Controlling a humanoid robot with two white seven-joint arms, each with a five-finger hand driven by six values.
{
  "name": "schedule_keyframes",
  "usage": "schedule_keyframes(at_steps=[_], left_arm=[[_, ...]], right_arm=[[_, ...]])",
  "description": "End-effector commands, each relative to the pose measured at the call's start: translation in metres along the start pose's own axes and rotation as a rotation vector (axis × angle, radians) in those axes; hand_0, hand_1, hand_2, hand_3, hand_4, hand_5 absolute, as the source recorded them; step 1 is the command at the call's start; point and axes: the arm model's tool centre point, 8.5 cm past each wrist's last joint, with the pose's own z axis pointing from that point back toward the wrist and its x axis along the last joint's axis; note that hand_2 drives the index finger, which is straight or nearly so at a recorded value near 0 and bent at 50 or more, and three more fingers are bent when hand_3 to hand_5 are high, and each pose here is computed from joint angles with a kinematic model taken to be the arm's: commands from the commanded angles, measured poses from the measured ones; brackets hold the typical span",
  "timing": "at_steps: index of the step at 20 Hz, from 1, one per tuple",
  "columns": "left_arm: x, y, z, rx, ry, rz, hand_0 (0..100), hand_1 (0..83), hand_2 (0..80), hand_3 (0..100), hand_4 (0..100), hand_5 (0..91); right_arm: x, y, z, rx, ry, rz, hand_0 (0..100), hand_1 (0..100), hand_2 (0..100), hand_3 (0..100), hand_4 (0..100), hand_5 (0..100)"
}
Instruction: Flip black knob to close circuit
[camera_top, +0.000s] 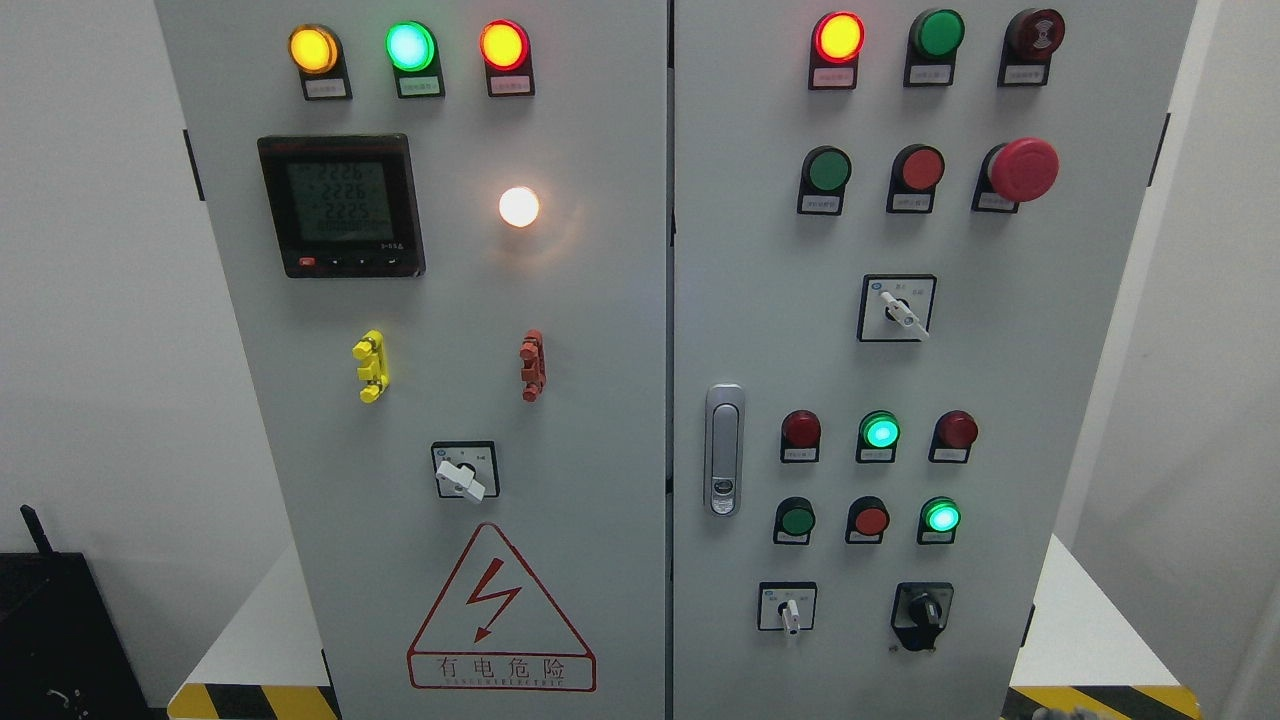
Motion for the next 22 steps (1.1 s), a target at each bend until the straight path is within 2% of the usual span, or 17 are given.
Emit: schedule_keyframes(at_steps=[1,15,22], left_arm=[[0.000,0.000,0.000,0.000,0.000,0.000,12,55.6,0.0,0,0,0.0],[0.000,0.000,0.000,0.000,0.000,0.000,12,55.6,0.0,0,0,0.0],[0.001,0.000,0.000,0.000,-0.001,0.000,12,55.6,0.0,0,0,0.0]], right_arm=[[0.012,-0.017,-0.019,-0.056,-0.006,0.023,0,13,90,100,89,89],[0.014,0.011,-0.040,0.010,0.020,0.016,0,11,91,100,89,89],[0.010,0.017,-0.063,0.028,0.048,0.020,0,10,91,100,89,89]])
